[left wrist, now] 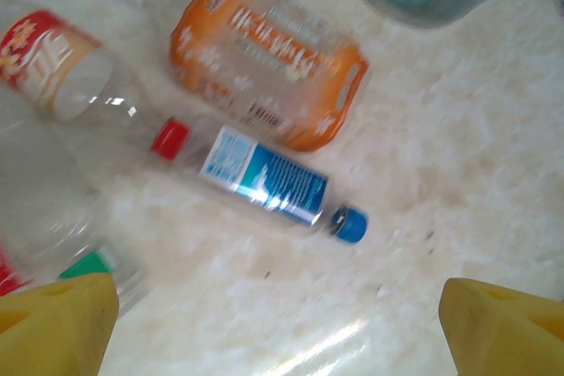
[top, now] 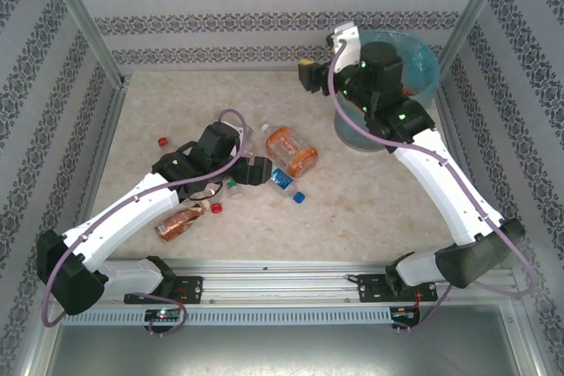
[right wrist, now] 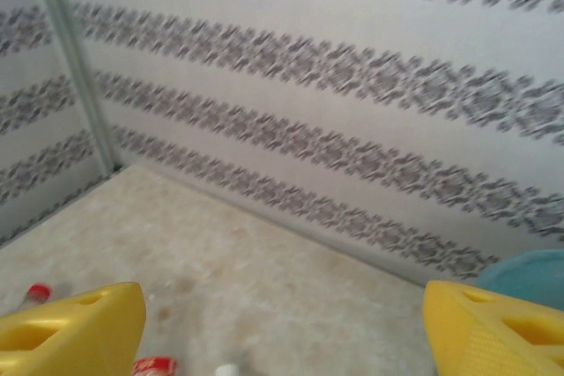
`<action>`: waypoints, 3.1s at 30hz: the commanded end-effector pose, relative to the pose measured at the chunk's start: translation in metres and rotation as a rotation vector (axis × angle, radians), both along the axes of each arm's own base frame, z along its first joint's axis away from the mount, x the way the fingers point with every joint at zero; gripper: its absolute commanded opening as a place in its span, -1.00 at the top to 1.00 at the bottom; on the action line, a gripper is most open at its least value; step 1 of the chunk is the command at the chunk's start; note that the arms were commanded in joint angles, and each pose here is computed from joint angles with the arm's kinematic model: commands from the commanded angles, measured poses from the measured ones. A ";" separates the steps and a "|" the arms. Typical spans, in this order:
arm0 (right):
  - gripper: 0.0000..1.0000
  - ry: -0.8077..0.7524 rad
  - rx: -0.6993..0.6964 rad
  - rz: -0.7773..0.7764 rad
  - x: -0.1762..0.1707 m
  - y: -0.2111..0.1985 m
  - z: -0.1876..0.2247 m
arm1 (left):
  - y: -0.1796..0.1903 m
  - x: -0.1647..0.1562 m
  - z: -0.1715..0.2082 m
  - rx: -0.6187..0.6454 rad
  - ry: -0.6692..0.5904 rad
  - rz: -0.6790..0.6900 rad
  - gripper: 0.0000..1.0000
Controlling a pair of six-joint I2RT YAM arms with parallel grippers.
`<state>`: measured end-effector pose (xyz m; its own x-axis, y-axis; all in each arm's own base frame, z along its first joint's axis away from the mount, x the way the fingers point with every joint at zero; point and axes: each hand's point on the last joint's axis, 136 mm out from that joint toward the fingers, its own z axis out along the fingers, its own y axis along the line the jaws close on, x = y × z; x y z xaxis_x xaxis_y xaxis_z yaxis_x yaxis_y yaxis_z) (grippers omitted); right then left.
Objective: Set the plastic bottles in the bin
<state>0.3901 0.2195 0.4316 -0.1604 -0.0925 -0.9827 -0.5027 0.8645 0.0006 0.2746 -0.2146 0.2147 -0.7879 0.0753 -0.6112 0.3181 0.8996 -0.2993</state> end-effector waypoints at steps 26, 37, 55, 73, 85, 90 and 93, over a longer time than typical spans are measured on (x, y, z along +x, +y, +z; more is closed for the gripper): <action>-0.59 0.039 0.040 -0.070 -0.071 -0.076 -0.049 | -0.066 0.013 -0.069 0.488 -0.309 -1.311 -0.74; -0.59 0.042 0.005 -0.053 -0.071 -0.080 -0.048 | -0.073 0.039 -0.104 0.505 -0.323 -1.472 -0.72; -0.60 0.046 -0.010 -0.047 -0.070 -0.079 -0.055 | -0.067 0.052 -0.151 0.582 -0.201 -1.501 -0.72; -0.61 0.049 -0.026 -0.033 -0.072 -0.074 -0.060 | -0.045 0.049 -0.190 0.648 -0.068 -1.487 -0.55; -0.61 0.051 -0.026 -0.016 -0.074 -0.069 -0.059 | -0.039 0.045 -0.189 0.563 -0.025 -1.415 -0.32; -0.60 0.054 -0.025 -0.007 -0.072 -0.065 -0.057 | -0.036 0.043 -0.188 0.516 -0.024 -1.382 -0.20; -0.60 0.053 -0.010 0.002 -0.073 -0.063 -0.053 | -0.037 0.043 -0.182 0.500 -0.046 -1.362 -0.19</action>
